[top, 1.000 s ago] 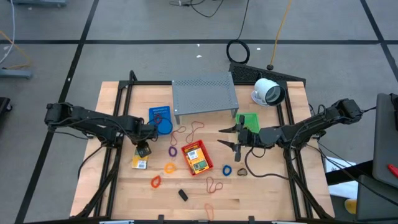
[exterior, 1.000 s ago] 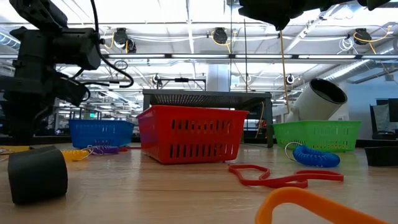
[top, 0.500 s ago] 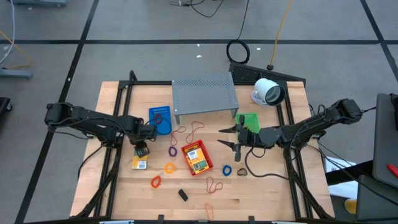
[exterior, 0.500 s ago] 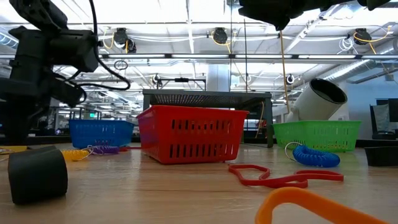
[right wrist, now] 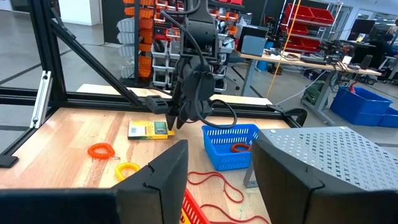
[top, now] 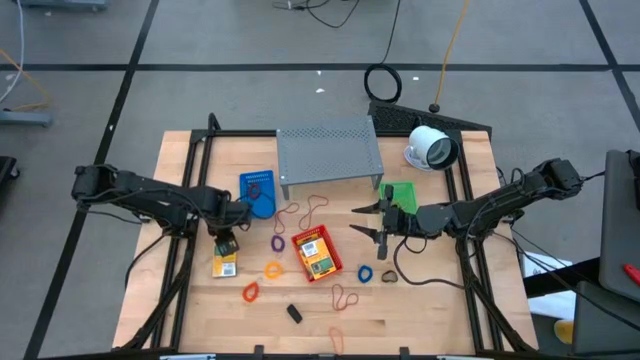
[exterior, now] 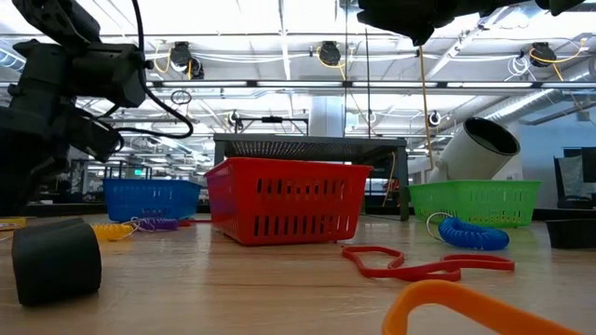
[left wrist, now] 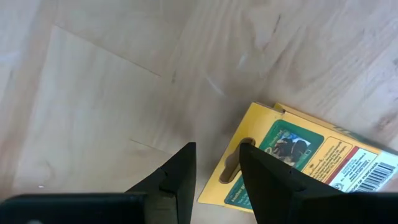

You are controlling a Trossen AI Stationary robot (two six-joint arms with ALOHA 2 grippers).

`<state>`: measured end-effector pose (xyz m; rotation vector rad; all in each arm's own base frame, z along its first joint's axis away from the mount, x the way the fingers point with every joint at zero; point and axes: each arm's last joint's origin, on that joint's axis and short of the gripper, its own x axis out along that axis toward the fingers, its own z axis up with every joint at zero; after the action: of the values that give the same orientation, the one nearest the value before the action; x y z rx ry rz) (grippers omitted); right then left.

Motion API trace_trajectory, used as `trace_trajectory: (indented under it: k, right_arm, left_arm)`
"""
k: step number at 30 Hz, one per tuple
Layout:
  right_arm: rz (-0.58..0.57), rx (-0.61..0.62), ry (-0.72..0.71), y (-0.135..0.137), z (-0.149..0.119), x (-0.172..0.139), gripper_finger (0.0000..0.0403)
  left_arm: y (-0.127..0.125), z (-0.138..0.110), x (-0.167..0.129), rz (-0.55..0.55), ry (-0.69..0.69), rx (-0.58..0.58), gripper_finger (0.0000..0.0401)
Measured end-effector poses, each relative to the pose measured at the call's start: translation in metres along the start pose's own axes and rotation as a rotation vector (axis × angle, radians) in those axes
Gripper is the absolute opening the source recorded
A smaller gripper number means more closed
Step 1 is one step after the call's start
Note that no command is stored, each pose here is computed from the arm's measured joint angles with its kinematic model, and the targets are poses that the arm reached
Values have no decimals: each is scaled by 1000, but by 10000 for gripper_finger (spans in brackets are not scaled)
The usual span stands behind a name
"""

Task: Pick & Place Office Desk Supplies
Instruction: Put the yellow crayon box into the red bin

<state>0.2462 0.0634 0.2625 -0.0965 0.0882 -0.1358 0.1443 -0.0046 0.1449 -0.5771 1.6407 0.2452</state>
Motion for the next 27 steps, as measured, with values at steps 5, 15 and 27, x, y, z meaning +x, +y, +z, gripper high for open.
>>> trace_trajectory:
  k: [5, 15, 27]
  right_arm:
    - [0, 0, 0, 0, 0, 0, 166]
    - [-1, 0, 0, 0, 0, 0, 166]
    - [-4, 0, 0, 0, 0, 0, 166]
  left_arm:
    - [-3, -1, 1, 4, -2, 19, 131]
    - [-6, -2, 1, 3, -4, 23, 13]
    - [-9, 0, -5, -20, -11, -7, 3]
